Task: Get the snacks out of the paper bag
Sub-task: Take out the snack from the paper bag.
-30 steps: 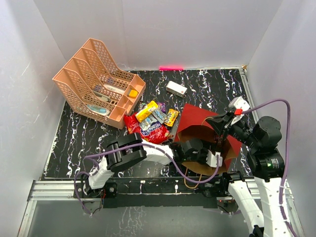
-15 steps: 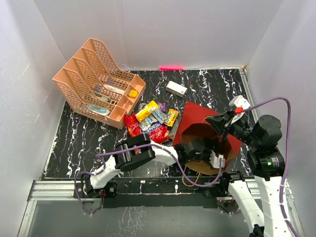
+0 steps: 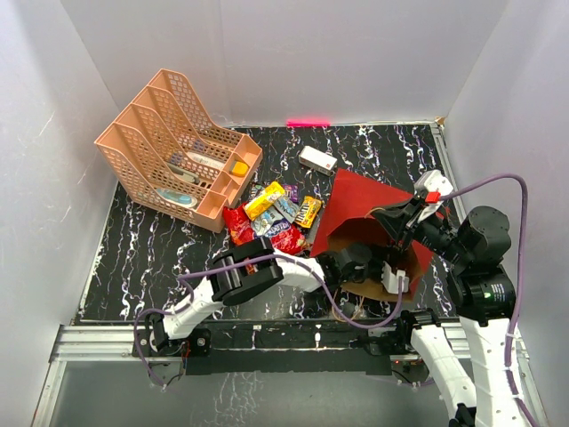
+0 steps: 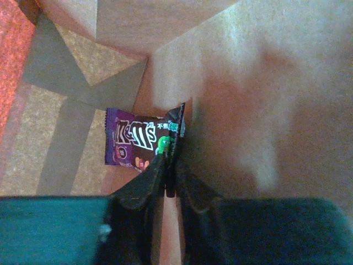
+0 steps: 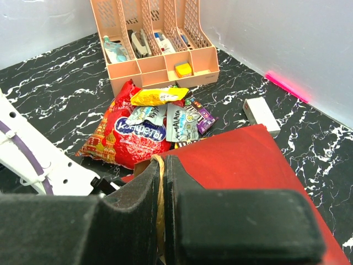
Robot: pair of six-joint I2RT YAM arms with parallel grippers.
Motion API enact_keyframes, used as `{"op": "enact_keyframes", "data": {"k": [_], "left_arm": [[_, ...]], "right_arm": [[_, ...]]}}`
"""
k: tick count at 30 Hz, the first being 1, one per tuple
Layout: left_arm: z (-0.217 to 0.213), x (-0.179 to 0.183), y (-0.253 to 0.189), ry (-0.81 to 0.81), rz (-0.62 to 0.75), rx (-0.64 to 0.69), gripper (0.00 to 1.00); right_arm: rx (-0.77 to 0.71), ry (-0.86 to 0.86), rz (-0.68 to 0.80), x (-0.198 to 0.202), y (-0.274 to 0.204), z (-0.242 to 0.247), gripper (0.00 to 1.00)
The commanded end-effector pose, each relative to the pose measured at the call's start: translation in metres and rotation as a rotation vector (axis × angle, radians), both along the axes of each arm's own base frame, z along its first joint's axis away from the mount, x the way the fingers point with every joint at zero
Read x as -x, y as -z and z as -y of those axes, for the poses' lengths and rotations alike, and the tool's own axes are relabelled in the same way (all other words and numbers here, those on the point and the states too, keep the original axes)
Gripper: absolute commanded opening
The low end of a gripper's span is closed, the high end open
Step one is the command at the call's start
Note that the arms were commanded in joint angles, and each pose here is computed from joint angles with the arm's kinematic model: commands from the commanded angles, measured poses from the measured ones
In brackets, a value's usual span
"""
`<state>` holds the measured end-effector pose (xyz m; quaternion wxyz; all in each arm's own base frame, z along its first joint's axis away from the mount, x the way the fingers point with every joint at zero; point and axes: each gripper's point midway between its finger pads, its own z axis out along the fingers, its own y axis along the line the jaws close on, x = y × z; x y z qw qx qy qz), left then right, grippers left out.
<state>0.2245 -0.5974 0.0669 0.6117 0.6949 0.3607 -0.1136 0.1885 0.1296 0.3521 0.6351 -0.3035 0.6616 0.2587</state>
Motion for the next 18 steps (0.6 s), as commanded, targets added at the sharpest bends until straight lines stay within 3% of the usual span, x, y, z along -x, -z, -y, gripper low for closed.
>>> {"op": "enact_keyframes", "data": {"k": [1, 4, 8, 11, 15, 18], "left_arm": [[0.001, 0.003, -0.052, 0.029, 0.002, 0.092, 0.06], [-0.01, 0.009, -0.066, 0.03, -0.027, 0.112, 0.0], [-0.03, 0.02, -0.093, 0.02, -0.049, 0.163, 0.0], [-0.051, 0.025, -0.121, -0.057, -0.039, 0.273, 0.0], [-0.08, 0.05, -0.139, -0.076, -0.048, 0.307, 0.0], [-0.099, 0.075, -0.169, -0.046, -0.142, 0.31, 0.0]], "right_arm": [[-0.02, -0.007, 0.098, 0.006, -0.034, -0.001, 0.08], [-0.02, 0.007, 0.102, 0.005, -0.034, 0.001, 0.08], [-0.019, 0.056, 0.109, 0.002, -0.032, 0.007, 0.08], [-0.019, 0.107, 0.115, -0.003, -0.028, 0.014, 0.08], [-0.029, 0.174, 0.122, -0.009, -0.024, 0.023, 0.08], [-0.028, 0.201, 0.122, -0.012, -0.018, 0.027, 0.08]]}}
